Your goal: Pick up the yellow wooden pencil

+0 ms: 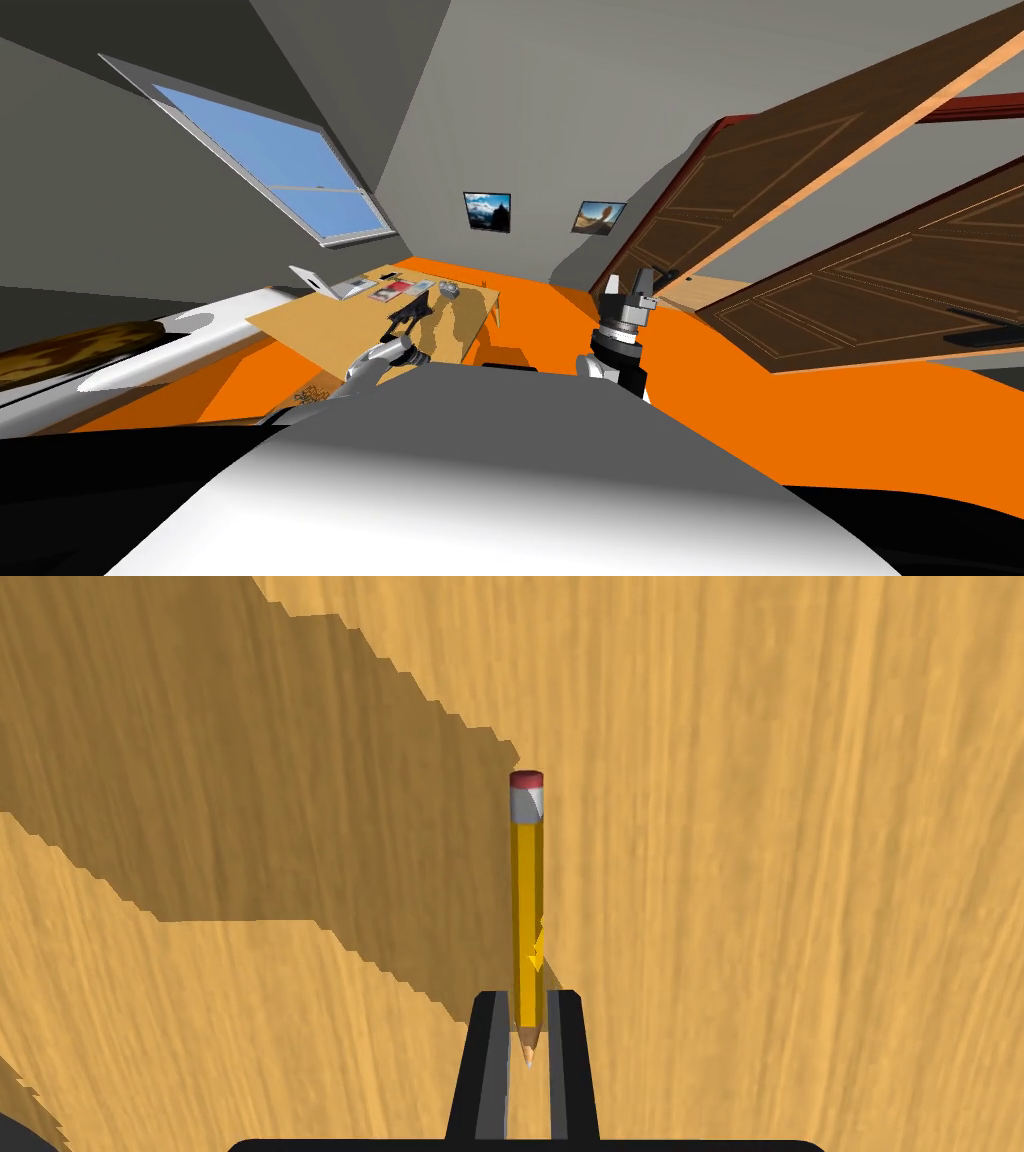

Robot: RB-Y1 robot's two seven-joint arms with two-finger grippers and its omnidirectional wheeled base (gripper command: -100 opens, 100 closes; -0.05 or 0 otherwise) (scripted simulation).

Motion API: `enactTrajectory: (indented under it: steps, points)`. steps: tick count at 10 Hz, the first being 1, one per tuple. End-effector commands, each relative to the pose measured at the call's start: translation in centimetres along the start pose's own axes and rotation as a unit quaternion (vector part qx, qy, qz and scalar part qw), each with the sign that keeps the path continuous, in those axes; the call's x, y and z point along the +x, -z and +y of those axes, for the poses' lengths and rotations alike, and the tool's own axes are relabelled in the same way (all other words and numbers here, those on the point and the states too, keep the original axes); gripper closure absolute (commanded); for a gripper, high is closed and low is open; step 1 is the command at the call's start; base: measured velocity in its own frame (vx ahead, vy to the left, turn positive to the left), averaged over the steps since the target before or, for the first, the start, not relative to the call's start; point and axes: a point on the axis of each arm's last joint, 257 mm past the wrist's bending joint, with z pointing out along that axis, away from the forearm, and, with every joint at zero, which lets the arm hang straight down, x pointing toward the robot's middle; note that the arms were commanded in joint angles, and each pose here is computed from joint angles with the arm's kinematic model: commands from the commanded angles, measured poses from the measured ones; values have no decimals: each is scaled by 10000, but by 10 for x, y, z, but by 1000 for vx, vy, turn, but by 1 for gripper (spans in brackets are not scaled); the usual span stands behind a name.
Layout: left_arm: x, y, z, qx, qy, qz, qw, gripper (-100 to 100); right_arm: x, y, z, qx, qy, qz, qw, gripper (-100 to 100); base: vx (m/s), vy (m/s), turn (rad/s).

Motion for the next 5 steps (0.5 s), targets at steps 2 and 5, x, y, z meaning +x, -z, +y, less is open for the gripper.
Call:
enactTrajectory:
  steps: [2, 5]
  points:
    - [3, 13, -10, 3, 12, -9, 10000, 100, 0, 0, 0, 0, 0, 0, 10000, 0, -31, -37, -36]
    - [5, 15, -12, 6, 9, -6, 10000, 0, 0, 0, 0, 0, 0, 0, 10000, 0, -21, -19, -7]
